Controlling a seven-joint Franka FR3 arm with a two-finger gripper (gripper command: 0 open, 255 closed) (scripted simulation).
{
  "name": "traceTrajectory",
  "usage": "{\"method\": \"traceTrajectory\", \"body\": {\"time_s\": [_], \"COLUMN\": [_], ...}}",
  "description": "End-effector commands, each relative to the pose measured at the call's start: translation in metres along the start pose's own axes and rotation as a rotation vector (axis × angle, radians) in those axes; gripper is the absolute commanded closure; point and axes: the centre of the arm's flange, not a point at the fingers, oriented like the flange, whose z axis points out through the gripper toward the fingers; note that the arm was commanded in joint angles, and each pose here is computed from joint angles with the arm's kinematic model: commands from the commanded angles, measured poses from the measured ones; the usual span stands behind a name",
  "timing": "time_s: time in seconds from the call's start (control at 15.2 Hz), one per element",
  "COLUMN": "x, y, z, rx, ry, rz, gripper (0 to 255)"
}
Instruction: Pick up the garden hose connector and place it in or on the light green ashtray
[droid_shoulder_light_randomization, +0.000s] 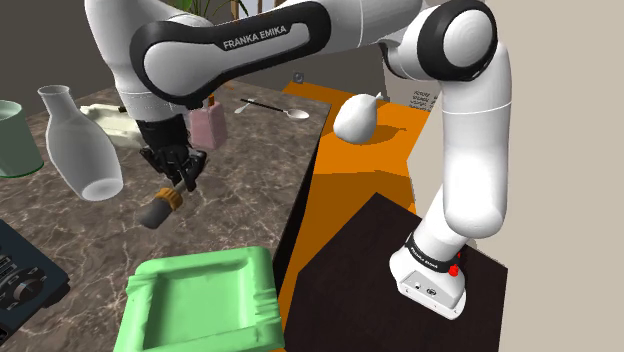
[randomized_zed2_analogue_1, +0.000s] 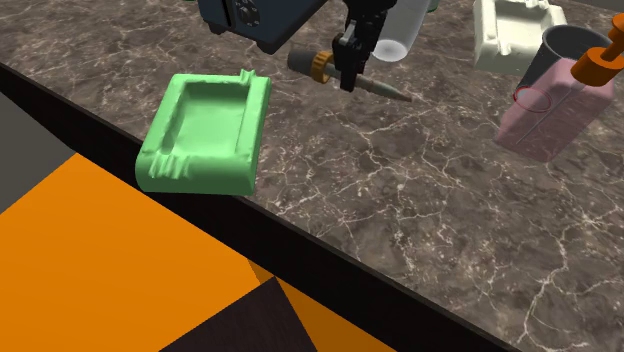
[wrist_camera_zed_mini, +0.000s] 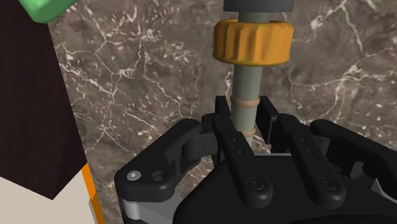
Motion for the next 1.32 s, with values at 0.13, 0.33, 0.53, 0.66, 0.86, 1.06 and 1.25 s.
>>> {"method": "traceTrajectory", "body": {"time_s": [0.13, 0.33, 0.53, 0.66, 0.86, 1.06, 1.25], "x": [0.0, 0.0, 0.0, -0.02, -0.051, -0.082, -0.113], "y": [0.004, 0.006, 0.008, 0.025, 0.05, 0.074, 0.099], "z": [-0.021, -0.037, -0.052, -0.051, -0.048, -0.046, -0.044], "rx": [0.0, 0.0, 0.0, 0.0, 0.0, 0.0, 0.0], "ry": [0.0, 0.0, 0.0, 0.0, 0.0, 0.0, 0.0], "rz": [0.0, 0.0, 0.0, 0.0, 0.0, 0.0, 0.0], "gripper": [255, 255, 255, 255, 255, 255, 255]}}
